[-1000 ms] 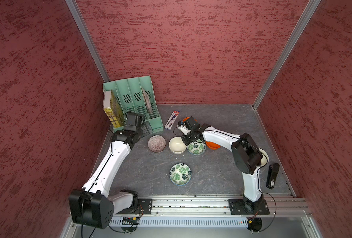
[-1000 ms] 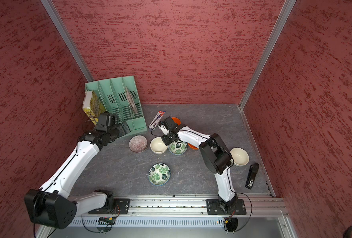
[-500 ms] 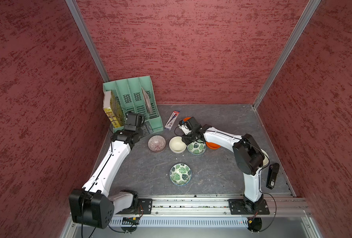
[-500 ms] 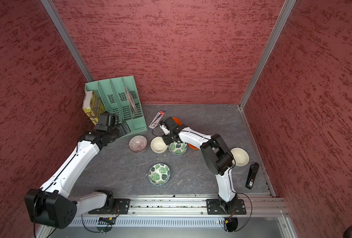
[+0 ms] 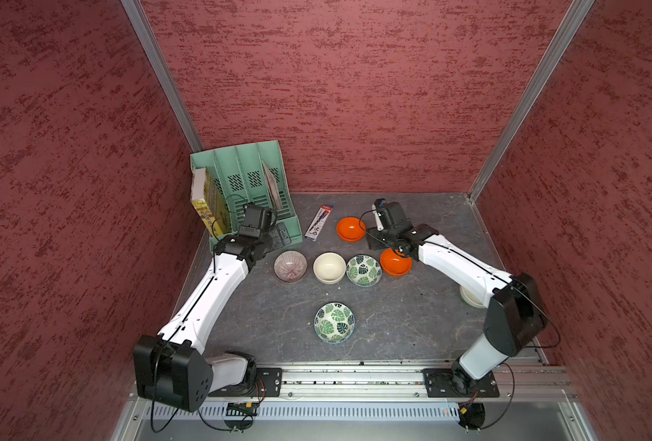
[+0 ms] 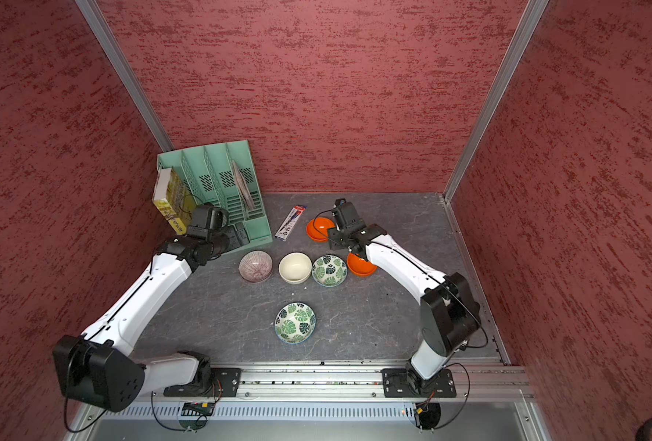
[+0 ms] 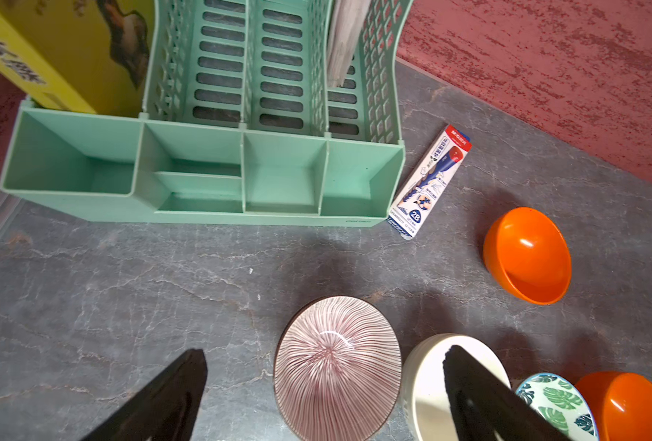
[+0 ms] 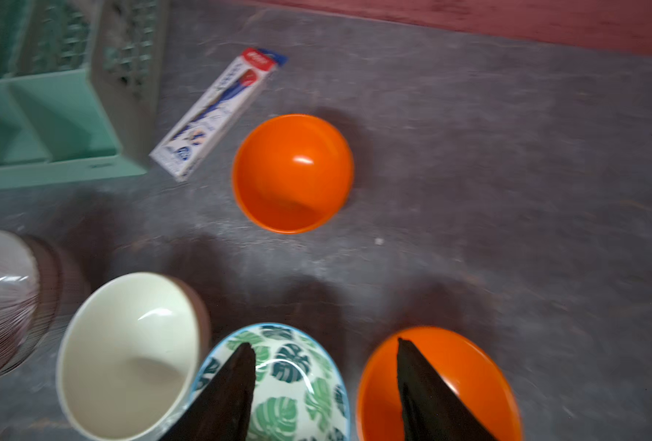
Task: Stack the bowls
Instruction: Move the bowl to the center of the board, then pick up the bowl from the center of the board.
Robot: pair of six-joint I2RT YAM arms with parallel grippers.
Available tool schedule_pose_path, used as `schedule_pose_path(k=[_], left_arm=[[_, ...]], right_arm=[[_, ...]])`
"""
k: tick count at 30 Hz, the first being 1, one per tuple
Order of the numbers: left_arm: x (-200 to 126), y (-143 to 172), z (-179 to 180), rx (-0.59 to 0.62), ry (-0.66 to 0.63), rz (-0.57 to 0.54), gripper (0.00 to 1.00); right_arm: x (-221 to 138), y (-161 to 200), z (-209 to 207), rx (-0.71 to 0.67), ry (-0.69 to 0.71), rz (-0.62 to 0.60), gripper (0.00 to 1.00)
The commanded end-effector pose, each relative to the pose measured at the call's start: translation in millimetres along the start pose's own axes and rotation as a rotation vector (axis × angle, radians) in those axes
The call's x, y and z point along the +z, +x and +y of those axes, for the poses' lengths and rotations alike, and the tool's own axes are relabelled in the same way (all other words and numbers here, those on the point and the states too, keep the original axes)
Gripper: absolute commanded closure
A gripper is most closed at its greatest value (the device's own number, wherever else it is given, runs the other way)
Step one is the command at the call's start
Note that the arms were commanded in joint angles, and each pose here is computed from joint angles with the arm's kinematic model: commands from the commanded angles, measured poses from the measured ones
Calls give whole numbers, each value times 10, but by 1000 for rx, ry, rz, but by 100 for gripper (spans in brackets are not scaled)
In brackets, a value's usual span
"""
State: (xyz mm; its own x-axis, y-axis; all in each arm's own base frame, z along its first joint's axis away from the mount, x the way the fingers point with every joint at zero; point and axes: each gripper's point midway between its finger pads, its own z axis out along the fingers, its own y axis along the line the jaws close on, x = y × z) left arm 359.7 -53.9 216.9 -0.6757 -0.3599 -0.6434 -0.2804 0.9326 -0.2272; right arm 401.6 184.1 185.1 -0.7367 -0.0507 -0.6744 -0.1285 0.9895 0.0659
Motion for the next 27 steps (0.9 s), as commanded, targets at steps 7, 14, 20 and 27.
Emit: schedule_pose_path(k=[7, 14, 20, 27], left_arm=[[50, -85, -495, 71, 98, -2, 0], [177, 283, -742, 133, 151, 58, 0], [202, 371, -914, 163, 185, 83, 0], [110, 377, -1018, 192, 210, 82, 0]], right_arm=[[-701, 882, -1627, 375, 495, 103, 36], [-700, 1146, -2015, 500, 542, 162, 35], [-561, 1364, -2256, 534, 584, 247, 35], [-362, 1521, -2363, 574, 558, 277, 40]])
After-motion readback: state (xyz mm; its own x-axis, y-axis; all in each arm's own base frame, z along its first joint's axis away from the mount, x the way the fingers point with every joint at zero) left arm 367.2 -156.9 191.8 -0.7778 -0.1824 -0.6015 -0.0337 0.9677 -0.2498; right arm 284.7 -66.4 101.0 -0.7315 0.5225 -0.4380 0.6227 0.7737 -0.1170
